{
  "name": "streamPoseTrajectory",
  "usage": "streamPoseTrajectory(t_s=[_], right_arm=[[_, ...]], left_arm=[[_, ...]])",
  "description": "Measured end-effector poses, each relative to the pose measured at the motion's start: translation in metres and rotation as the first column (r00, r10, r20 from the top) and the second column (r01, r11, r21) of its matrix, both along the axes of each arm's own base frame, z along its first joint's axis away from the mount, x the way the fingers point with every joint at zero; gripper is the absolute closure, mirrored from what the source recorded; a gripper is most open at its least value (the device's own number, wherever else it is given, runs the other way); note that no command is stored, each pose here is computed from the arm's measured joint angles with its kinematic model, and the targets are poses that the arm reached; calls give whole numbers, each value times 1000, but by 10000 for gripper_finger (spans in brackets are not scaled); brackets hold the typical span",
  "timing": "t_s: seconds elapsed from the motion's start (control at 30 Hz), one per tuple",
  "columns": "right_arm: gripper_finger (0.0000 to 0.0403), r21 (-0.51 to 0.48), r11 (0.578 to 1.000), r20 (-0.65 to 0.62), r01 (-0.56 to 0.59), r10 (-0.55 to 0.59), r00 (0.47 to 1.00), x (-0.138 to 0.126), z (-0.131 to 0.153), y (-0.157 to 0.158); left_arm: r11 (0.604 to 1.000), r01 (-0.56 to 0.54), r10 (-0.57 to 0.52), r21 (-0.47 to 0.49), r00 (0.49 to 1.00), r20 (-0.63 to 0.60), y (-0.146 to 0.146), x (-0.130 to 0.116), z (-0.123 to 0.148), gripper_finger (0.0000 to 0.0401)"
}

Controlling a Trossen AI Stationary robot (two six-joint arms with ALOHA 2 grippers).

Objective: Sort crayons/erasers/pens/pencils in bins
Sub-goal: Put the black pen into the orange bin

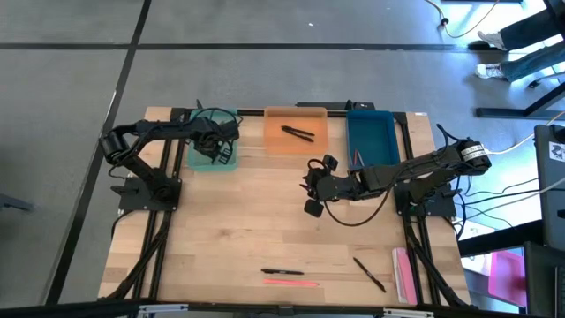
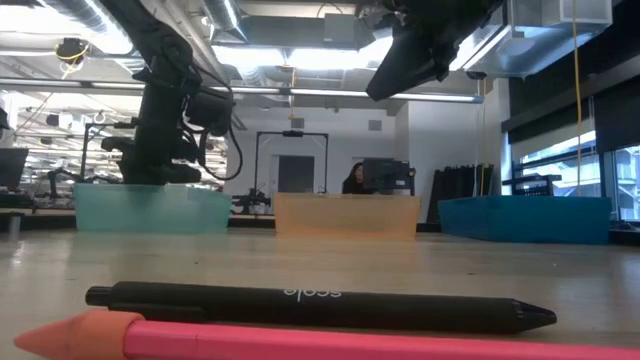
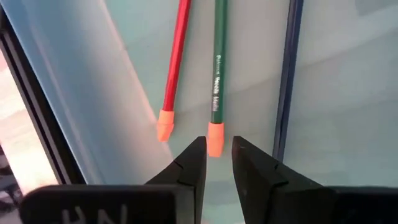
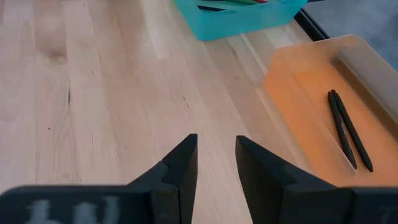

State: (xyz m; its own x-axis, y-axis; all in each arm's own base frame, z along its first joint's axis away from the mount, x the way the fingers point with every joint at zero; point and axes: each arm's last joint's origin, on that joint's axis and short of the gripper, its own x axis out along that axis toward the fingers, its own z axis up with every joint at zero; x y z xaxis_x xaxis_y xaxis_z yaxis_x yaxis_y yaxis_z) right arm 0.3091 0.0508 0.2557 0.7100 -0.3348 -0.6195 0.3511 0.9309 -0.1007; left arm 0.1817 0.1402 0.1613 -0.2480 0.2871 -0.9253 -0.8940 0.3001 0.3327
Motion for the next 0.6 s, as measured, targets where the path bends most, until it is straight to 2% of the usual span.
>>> streamPoseTrajectory(t_s=[0.2,0.33,0.47,0.6], right_arm=[[289,5,1000,1,-13,13,1000,-2,2,2],[289,35,999,24,-42,42,999,-12,13,9],[289,81,995,20,-54,53,998,-31,25,17],[289,157,987,-46,-16,24,999,-51,27,26]], left_arm=[[993,82,-75,83,994,-80,-2,2,5,336],[979,150,-142,136,987,-70,-8,6,19,336],[948,223,-219,228,975,-44,-23,10,39,336],[901,312,-328,302,945,2,-46,11,60,336]])
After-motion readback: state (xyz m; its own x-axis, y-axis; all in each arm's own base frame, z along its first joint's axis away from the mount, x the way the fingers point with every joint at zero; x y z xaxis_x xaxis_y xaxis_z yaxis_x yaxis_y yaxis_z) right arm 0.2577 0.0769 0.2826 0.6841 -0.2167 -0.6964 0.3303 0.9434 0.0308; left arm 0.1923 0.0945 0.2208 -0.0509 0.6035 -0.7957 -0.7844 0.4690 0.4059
